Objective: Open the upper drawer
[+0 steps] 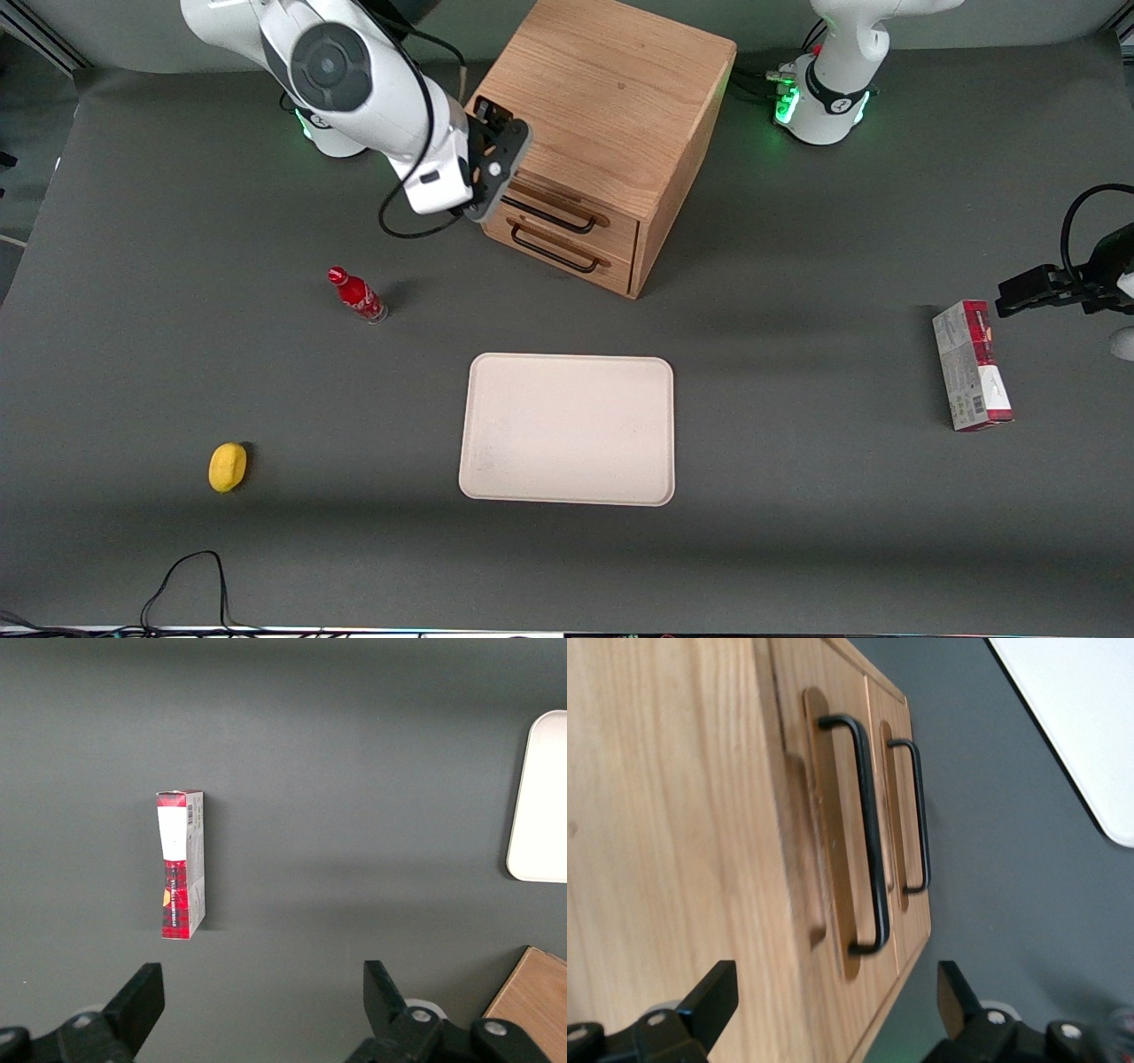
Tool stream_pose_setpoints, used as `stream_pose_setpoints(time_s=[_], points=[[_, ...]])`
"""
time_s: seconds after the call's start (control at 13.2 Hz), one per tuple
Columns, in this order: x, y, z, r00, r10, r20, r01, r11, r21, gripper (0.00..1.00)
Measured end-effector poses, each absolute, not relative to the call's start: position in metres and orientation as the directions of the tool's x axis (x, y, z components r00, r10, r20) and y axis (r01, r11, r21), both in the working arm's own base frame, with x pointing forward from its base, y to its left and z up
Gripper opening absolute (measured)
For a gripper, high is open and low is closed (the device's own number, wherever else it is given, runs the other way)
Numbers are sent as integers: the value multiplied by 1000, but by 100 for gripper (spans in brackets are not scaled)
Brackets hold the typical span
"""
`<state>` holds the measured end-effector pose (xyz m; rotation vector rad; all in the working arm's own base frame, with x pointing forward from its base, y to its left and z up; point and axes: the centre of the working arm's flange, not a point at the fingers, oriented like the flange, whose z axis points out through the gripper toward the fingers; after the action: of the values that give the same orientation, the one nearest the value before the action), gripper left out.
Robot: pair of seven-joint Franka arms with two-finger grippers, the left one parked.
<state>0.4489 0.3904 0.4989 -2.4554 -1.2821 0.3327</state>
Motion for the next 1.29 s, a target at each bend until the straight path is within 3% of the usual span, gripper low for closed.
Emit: stream_pose_setpoints(time_s=[0.45,1.29], points=[[477,405,429,561,826,-48,739,-526,-421,100],[479,423,386,532,846,-31,786,-507,-354,100]])
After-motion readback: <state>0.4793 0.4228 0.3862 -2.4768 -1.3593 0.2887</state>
